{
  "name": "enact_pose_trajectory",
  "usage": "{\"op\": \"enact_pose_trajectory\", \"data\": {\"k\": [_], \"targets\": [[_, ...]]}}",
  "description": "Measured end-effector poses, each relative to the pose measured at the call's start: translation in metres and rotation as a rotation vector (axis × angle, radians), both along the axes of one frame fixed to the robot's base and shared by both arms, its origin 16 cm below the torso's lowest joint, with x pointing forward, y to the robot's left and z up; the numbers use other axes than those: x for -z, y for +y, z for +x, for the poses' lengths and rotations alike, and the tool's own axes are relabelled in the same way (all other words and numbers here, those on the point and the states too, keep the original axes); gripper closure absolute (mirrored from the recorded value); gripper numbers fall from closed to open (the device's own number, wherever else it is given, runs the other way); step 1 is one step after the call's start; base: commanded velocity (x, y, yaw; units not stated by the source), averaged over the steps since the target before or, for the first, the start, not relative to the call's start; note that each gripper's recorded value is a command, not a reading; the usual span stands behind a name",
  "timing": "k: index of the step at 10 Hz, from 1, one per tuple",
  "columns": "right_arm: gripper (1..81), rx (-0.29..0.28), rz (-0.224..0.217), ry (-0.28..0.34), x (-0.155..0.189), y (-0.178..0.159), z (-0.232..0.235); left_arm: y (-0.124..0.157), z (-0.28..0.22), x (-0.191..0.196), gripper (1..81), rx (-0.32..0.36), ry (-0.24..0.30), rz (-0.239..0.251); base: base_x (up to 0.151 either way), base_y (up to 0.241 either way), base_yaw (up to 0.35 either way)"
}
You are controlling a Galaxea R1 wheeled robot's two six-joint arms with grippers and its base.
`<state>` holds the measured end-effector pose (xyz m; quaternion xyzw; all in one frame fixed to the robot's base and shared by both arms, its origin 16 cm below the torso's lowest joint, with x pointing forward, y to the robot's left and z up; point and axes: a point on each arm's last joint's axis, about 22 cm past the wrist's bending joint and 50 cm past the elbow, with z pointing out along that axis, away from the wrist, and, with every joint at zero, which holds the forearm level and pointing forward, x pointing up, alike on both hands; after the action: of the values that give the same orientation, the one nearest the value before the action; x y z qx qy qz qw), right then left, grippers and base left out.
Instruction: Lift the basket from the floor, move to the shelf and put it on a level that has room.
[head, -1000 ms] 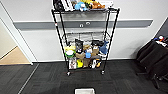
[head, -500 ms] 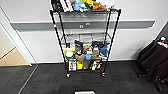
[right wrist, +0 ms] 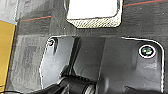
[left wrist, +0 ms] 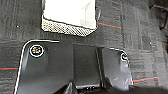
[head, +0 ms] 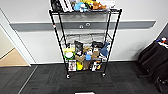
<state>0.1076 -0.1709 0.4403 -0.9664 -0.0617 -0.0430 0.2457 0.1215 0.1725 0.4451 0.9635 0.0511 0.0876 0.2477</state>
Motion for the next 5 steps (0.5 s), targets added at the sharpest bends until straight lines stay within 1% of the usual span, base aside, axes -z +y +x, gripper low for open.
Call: {"op": "enact_pose_trajectory", "data": {"k": [2,5], "targets": [[1.0,-0.001,0.000,0.009,0.0003,-0.0001,-0.0065,-0.0001,-0.0114,0.0007,1.0,0.001,0.017,-0.001,0.000,0.000,0.000],[1.0,-0.001,-0.003,0.005,0.0007,-0.0009,-0.0038,0.0007,-0.0097,0.0010,1.0,-0.002,0.019,0.000,0.000,0.000,0.000]]}}
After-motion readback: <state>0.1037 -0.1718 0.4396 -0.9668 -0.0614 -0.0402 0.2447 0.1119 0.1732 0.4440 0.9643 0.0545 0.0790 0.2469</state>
